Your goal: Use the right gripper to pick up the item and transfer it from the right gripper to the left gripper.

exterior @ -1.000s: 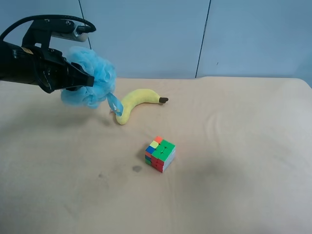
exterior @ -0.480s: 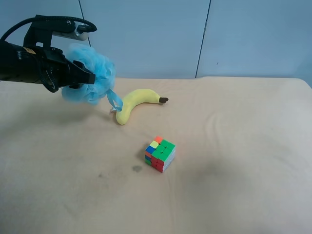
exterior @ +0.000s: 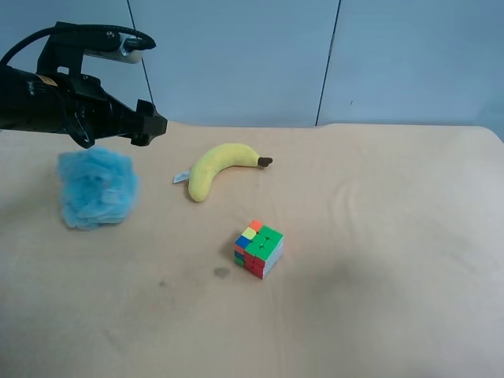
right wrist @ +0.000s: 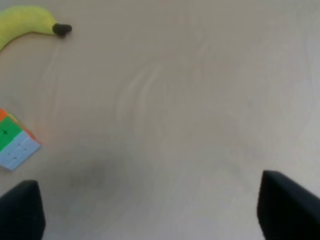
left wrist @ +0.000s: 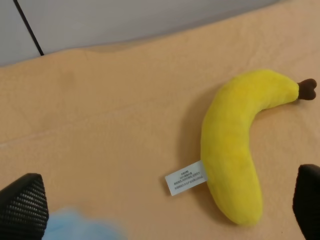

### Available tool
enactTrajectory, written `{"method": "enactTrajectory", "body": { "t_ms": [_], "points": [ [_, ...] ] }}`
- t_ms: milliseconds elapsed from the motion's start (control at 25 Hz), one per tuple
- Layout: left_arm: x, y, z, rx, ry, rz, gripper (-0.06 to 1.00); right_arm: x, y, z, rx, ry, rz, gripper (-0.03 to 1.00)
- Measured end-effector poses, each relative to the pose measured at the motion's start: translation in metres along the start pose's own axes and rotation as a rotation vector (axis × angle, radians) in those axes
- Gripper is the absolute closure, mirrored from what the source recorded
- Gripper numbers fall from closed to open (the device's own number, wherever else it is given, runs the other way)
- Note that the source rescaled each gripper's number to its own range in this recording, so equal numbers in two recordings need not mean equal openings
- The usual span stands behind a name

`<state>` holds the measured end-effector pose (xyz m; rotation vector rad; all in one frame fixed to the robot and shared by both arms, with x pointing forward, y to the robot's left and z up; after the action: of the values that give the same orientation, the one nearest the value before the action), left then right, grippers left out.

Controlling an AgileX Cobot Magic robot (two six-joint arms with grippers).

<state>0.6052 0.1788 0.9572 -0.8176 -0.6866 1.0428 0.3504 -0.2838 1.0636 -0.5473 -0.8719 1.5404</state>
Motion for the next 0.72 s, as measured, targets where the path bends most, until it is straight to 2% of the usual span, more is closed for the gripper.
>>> {"method": "enactTrajectory", "body": {
  "t_ms": [320, 720],
  "points": [
    [-0.004, 0.004, 0.003, 0.027, 0.023, 0.002, -0.06, 0.0, 0.0, 0.0, 0.0, 0.0, 0.0, 0.17],
    [-0.009, -0.02, 0.043, -0.026, 0.068, 0.046, -0.06, 0.0, 0.0, 0.0, 0.0, 0.0, 0.0, 0.17]
  ]
}}
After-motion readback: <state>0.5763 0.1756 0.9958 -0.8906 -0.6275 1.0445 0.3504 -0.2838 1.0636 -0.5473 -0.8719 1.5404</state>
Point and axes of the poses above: a point on each arm's last joint axis where the gripper is mounted, z pointing back along that axis away from the gripper, x along the wrist's bending axis when the last joint is at zero, y = z × x, the point moved 9 cm from there along -z, pointing out along that axis toward the gripper, and after that the axes turned 5 degrees about -z, right-handed, at the moved point
